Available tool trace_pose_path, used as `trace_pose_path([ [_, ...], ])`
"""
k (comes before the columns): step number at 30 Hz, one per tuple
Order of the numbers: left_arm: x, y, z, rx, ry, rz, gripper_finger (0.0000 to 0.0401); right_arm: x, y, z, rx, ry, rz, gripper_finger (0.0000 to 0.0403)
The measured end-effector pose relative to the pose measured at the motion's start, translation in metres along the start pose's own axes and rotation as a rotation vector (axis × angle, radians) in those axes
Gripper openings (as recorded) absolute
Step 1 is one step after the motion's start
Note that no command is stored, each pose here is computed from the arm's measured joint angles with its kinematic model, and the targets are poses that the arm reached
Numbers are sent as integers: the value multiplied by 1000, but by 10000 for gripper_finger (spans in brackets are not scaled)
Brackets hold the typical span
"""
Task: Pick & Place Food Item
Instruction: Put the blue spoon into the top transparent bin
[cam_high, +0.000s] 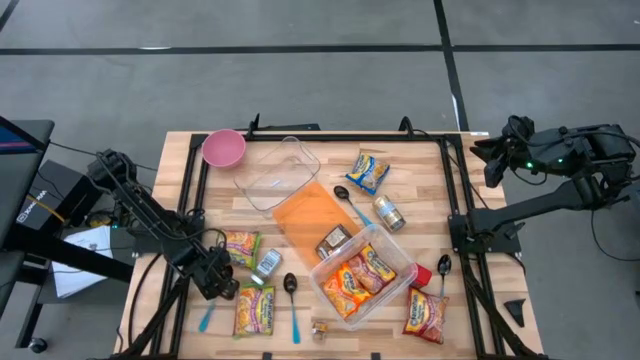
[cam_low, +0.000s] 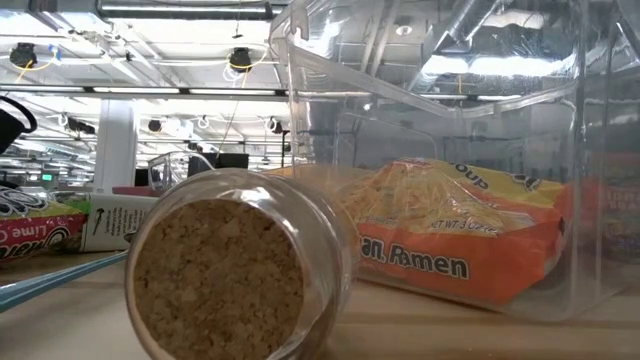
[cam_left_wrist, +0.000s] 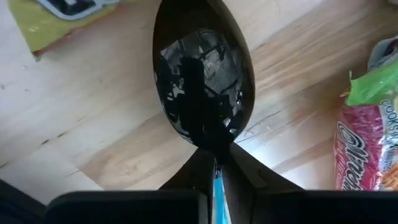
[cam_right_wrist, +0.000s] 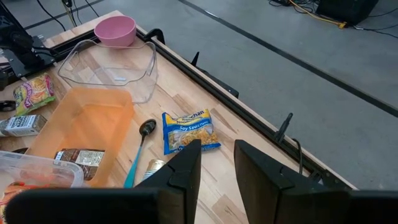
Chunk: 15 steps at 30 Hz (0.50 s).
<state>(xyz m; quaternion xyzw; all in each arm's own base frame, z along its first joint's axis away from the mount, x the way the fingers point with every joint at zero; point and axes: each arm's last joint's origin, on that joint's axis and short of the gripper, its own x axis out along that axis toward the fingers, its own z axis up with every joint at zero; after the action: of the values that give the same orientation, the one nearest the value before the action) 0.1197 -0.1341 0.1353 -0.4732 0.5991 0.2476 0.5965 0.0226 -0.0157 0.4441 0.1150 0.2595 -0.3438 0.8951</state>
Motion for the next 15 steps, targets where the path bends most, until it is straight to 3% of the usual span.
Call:
trace_pose_path([
  [8,-1,-10,-4,14,21,-100,6,0,0,0,0,0,0,93],
  [15,-12,-25,-8,49,-42,-181,0,0,0,0,0,0,0,93],
])
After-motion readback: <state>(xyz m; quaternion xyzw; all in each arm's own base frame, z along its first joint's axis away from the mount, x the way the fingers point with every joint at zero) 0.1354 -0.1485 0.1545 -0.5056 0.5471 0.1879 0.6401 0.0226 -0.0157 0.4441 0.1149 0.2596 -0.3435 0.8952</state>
